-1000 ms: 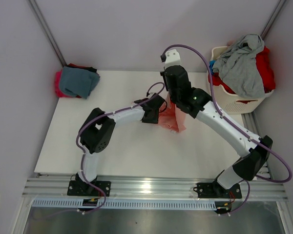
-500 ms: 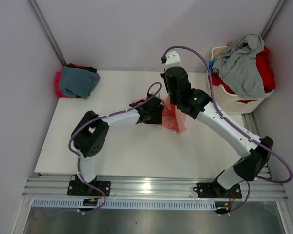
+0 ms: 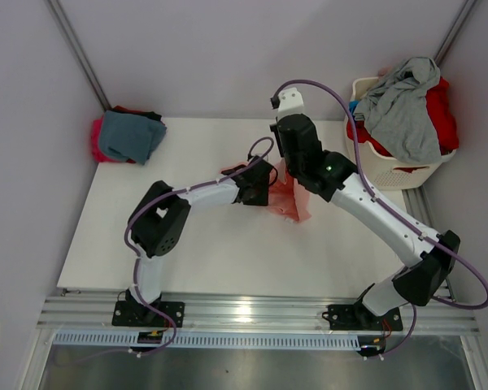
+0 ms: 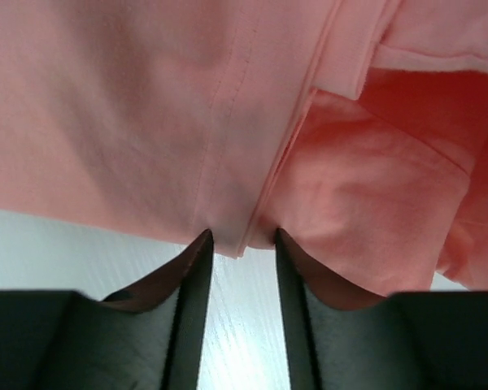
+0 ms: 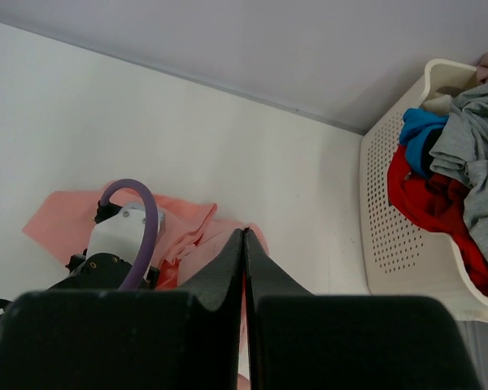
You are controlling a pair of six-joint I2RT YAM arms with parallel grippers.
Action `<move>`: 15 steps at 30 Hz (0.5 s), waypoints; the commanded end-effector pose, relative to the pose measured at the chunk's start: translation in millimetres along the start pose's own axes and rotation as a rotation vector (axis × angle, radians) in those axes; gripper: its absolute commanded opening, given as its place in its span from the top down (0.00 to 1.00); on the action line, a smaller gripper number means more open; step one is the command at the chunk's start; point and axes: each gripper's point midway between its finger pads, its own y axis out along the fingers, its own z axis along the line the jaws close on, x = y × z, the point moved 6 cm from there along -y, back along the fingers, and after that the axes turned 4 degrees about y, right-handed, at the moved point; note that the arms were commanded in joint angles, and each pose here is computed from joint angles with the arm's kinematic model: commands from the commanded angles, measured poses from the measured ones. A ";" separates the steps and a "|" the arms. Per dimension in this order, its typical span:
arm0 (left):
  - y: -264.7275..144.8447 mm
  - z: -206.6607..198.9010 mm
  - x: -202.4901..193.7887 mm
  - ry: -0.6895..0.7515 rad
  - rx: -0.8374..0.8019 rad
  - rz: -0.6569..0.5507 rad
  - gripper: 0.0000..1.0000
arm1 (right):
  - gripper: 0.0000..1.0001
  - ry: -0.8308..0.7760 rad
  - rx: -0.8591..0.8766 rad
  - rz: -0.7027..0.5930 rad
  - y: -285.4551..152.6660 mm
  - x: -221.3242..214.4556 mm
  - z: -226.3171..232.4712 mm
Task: Fold and stack the t-shirts
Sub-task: Flatten out the tshirt
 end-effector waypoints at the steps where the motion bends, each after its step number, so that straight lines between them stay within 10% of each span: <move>1: -1.1 -1.1 11.4 0.007 0.019 -0.031 0.62 | 1.00 0.052 0.003 -0.053 -13.8 14.5 -7.4; 9: -7.4 6.2 13.2 0.036 0.050 -0.057 0.98 | 1.00 0.042 0.000 -0.042 -11.7 7.6 -7.0; 15: -15.4 14.9 13.6 0.064 0.091 -0.081 0.99 | 1.00 0.037 -0.008 -0.039 -12.4 5.5 -8.6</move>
